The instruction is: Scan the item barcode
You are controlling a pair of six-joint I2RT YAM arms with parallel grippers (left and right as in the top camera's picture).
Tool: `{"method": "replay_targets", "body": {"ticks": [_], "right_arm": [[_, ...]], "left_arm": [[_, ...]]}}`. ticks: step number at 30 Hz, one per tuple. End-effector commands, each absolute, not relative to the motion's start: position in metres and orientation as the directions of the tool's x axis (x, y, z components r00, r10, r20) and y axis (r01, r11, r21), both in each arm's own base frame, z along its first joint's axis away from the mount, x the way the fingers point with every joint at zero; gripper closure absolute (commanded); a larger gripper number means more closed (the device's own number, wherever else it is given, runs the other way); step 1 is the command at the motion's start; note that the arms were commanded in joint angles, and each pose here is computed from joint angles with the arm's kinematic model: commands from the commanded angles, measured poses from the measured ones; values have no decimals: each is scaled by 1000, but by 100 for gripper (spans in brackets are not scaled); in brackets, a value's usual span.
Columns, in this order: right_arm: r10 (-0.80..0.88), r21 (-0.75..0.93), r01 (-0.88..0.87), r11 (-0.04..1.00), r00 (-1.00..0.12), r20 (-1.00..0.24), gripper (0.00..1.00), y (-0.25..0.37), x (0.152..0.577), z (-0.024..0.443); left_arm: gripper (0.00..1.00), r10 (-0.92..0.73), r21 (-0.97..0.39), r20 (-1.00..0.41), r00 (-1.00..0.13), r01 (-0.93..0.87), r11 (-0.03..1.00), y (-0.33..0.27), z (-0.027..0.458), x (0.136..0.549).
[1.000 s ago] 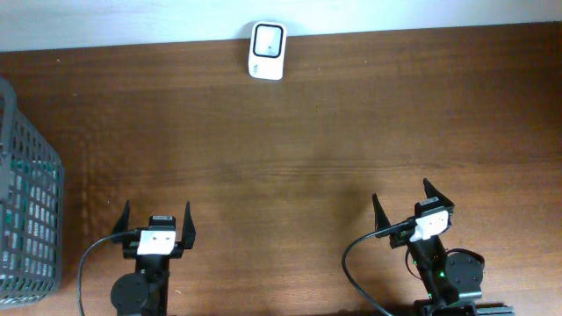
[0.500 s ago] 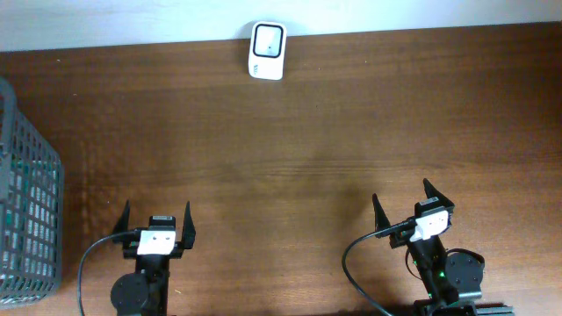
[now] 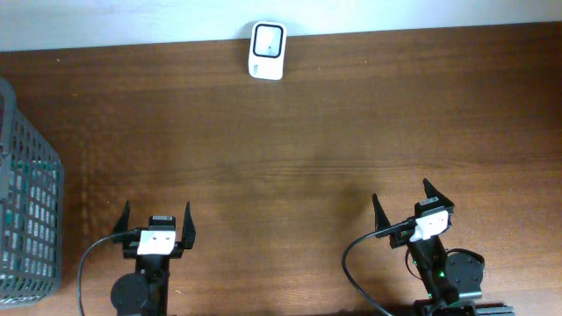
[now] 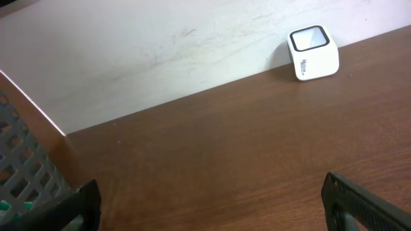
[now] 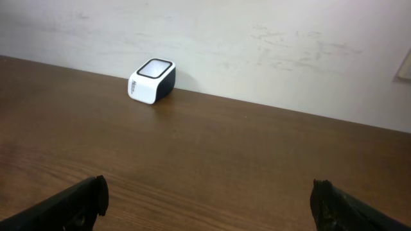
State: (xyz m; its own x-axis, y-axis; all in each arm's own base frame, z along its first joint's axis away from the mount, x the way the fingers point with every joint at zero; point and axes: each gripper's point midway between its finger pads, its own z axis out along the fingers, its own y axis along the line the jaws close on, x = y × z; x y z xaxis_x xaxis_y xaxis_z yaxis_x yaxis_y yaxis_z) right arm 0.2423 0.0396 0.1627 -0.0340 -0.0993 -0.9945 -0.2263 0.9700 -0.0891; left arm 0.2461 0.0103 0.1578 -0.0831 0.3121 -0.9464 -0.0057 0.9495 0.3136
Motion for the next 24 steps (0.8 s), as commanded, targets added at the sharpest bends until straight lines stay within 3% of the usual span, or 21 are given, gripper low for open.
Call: {"method": "replay_targets", "body": {"ticks": [1, 17, 24], "right_arm": [[-92, -80, -246, 966, -36, -995, 2, 44, 241, 161], [-92, -81, -246, 966, -35, -995, 2, 44, 241, 161], [-92, -80, -246, 966, -36, -995, 2, 44, 241, 161]], "left_arm": [[1, 322, 325, -943, -87, -12, 946, 12, 156, 246], [1, 314, 313, -949, -29, 33, 949, 1, 167, 246], [1, 230, 230, -973, 12, 19, 973, 1, 190, 245]]}}
